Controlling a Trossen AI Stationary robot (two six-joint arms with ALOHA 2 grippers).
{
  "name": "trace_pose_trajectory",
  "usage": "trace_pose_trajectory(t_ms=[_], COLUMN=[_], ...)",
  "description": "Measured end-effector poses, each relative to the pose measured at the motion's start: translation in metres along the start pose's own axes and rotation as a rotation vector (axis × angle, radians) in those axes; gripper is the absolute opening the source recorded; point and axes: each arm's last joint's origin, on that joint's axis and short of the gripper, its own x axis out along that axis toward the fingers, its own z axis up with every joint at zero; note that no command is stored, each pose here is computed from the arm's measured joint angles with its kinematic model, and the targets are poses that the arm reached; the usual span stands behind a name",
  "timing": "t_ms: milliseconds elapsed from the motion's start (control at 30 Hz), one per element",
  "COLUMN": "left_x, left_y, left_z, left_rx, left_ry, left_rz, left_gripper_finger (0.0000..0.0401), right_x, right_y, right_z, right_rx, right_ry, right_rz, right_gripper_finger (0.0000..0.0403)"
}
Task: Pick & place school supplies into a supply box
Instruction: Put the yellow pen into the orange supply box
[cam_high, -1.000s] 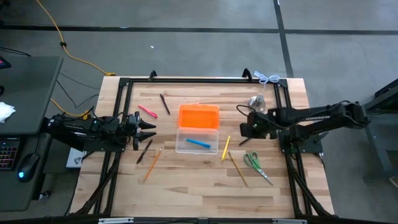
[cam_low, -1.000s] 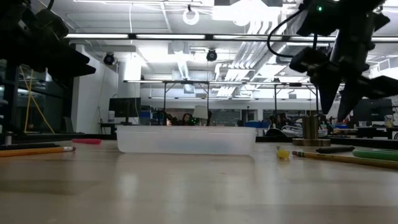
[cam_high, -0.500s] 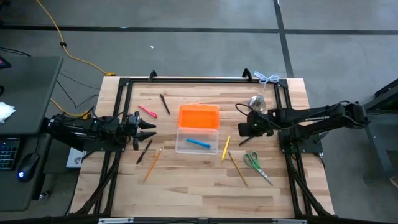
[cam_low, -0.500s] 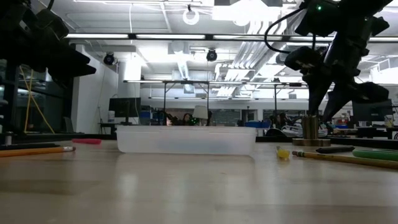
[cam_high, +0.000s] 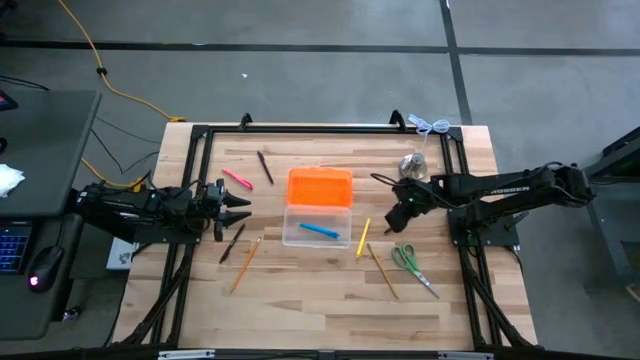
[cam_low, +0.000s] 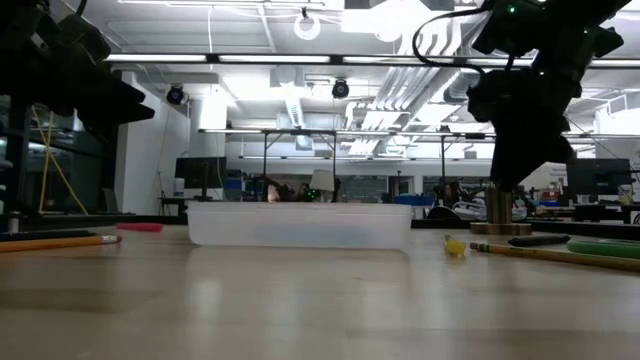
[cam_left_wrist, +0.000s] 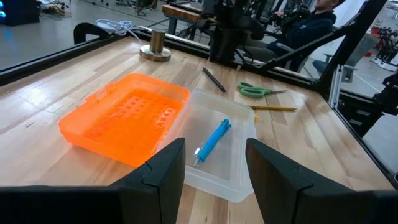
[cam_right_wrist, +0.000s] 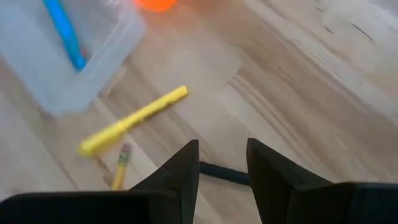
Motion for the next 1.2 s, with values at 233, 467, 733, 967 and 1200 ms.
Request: trace_pose_trajectory(t_ms=[233, 467, 733, 967, 1200], left_x=[0.000, 0.000, 0.000, 0.000, 0.000], left_y=[0.000, 0.000, 0.001, 0.001, 0.001], left_z=[0.000, 0.000, 0.000, 0.000, 0.000], left_rx=[0.000, 0.000, 0.000, 0.000, 0.000], left_ry=[0.000, 0.000, -0.006, -0.006, -0.006], left_rz=[0.000, 0.000, 0.020, 0.022, 0.023], left_gripper_finger=[0.0200, 0.0200, 0.0200, 0.0200, 0.0200], right_x=[0.000, 0.000, -0.001, -0.001, -0.002], right_y=[0.003, 0.004, 0.004, 0.006, 0.014], right_z=[-0.002, -0.003, -0.003, -0.003, 0.006], right_rx=[-0.393, -0.580, -0.580, -0.580, -0.538], right_ry=[0.065, 0.077, 0.080, 0.074, -0.027], right_rz=[0.112, 0.170, 0.177, 0.199, 0.253], right_gripper_finger=[0.0112, 0.0112, 0.0112, 0.0112, 0.0112])
